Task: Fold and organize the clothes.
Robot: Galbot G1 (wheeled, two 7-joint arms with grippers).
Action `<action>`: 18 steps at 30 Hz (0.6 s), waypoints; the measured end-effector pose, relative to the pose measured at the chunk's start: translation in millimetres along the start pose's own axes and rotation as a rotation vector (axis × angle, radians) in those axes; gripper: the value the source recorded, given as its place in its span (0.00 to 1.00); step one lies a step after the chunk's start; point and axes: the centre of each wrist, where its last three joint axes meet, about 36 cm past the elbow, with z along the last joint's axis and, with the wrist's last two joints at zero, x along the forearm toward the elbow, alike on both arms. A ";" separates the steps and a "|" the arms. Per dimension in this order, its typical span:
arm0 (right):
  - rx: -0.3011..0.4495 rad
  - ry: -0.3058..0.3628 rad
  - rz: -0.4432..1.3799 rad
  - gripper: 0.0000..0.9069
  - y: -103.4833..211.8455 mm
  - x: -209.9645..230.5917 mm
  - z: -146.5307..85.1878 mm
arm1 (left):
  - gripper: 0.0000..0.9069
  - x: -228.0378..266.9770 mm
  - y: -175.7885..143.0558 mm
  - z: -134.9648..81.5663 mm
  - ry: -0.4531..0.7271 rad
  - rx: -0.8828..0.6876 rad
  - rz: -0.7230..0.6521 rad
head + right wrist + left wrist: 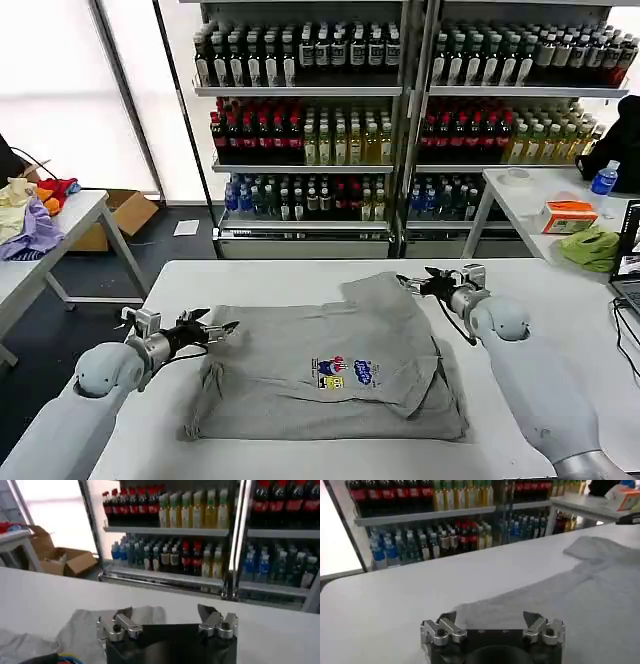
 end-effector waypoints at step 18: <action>-0.003 0.089 -0.021 0.00 15.2 -38.5 0.1 | 0.01 -30.4 2.1 7.9 0.020 0.013 0.024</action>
